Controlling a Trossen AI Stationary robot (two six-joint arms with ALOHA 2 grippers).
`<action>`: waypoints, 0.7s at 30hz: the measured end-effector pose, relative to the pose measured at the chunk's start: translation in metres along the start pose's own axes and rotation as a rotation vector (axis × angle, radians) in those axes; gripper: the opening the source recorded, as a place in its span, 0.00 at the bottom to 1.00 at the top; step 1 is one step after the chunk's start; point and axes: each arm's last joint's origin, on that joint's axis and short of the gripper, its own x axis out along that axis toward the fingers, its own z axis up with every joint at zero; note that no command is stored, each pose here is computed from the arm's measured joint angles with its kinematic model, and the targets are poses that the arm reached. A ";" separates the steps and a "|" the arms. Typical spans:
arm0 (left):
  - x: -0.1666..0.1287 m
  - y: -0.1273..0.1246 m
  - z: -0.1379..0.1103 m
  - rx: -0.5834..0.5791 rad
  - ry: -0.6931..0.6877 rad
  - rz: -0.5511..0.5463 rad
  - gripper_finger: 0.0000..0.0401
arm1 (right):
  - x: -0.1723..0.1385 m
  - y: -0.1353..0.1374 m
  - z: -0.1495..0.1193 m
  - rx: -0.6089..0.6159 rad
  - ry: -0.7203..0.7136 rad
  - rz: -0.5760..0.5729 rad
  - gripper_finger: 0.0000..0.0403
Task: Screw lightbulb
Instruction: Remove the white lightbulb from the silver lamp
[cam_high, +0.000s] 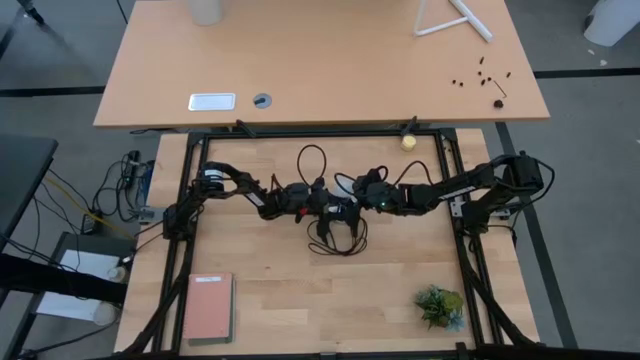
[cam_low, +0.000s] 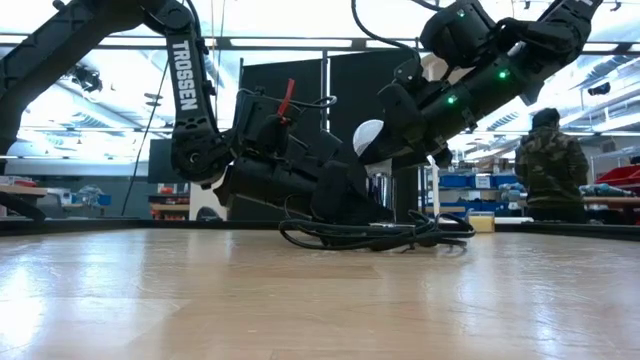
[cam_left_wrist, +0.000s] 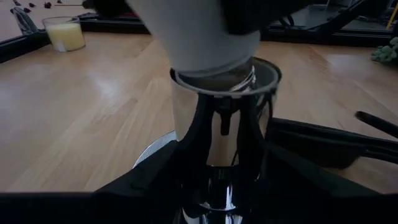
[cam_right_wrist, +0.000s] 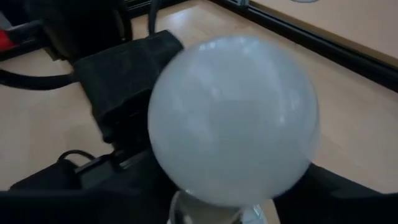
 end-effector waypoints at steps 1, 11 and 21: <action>0.000 0.000 0.000 -0.001 0.000 0.002 0.55 | 0.000 0.001 0.000 -0.001 0.001 0.004 0.57; -0.003 0.007 -0.002 -0.023 0.005 -0.018 0.56 | -0.001 0.005 0.010 -0.041 -0.108 0.034 0.45; -0.025 0.025 -0.004 -0.086 -0.110 -0.058 0.56 | -0.050 -0.002 0.020 0.031 -0.023 -0.111 0.44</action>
